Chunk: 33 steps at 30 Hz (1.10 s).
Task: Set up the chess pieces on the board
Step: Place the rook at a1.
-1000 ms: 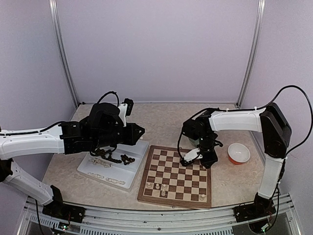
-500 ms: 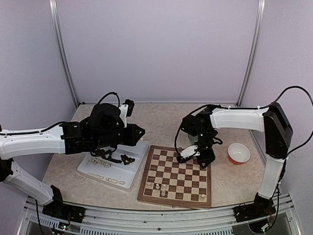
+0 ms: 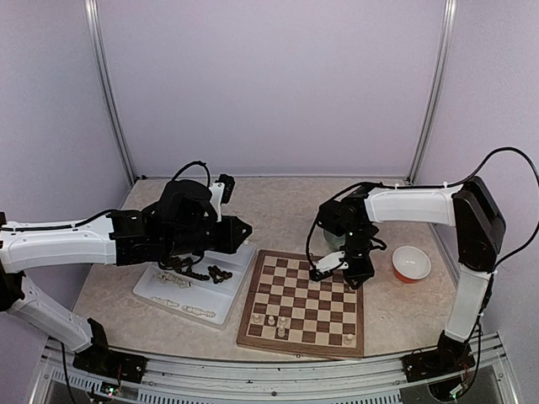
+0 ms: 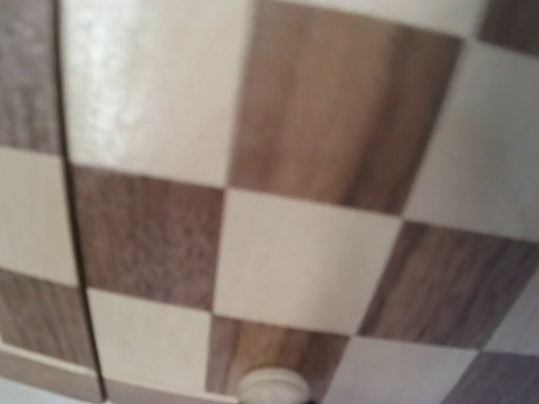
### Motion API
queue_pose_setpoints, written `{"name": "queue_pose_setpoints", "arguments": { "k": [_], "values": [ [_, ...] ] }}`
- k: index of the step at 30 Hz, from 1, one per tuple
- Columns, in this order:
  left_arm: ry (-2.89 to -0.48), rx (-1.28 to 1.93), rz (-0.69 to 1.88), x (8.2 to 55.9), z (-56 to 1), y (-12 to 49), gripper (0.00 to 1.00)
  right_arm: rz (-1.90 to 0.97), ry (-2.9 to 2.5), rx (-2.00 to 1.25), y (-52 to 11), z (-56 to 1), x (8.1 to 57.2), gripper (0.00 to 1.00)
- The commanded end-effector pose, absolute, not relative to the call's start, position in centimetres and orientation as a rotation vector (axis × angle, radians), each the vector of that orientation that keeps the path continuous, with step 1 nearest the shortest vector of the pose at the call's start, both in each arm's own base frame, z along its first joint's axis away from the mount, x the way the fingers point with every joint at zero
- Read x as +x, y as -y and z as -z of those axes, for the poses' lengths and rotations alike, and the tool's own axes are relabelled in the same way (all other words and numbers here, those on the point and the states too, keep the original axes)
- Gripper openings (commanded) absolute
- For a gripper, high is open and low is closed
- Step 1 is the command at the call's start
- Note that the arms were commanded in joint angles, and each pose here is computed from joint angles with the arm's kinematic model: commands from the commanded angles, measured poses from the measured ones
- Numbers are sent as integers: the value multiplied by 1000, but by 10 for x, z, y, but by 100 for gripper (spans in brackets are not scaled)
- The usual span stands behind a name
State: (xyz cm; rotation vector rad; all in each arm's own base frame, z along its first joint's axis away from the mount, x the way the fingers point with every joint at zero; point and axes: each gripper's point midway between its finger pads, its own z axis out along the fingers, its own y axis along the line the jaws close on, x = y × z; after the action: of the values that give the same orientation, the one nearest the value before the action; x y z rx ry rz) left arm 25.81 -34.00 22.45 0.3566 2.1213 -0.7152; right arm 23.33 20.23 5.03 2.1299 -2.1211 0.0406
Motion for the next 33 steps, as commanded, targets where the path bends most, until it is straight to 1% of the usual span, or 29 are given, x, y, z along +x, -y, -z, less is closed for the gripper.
{"name": "queue_pose_setpoints", "arguments": {
  "k": [1, 5, 8, 11, 13, 19, 23, 27, 33],
  "values": [
    [-2113, 369, 714, 261, -224, 342, 0, -44, 2167, 2128, -201, -60, 238, 14],
    [-2116, 373, 712, 260, -222, 342, 0, -22, 2177, 2140, -206, -67, 239, 7],
    [-2121, 374, 701, 261, -220, 341, 0, 1, 2189, 2174, -215, -78, 243, 5],
    [-2124, 352, 680, 264, -220, 334, 0, -3, 2189, 2260, -235, -95, 249, 4],
    [-2131, 327, 666, 267, -218, 328, 0, 66, 2172, 2341, -261, -109, 243, 4],
    [-2165, 175, 598, 281, -212, 292, 0, 138, 2001, 2621, -333, -137, 208, 3],
    [-2158, 58, 558, 284, -213, 262, 0, 200, 1837, 2770, -370, -149, 177, 4],
    [-2113, -24, 574, 282, -226, 237, 0, 157, 1656, 2855, -391, -139, 146, 4],
    [-2083, -61, 606, 275, -231, 224, 0, 101, 1462, 2897, -414, -116, 113, 4]
  ]
}}
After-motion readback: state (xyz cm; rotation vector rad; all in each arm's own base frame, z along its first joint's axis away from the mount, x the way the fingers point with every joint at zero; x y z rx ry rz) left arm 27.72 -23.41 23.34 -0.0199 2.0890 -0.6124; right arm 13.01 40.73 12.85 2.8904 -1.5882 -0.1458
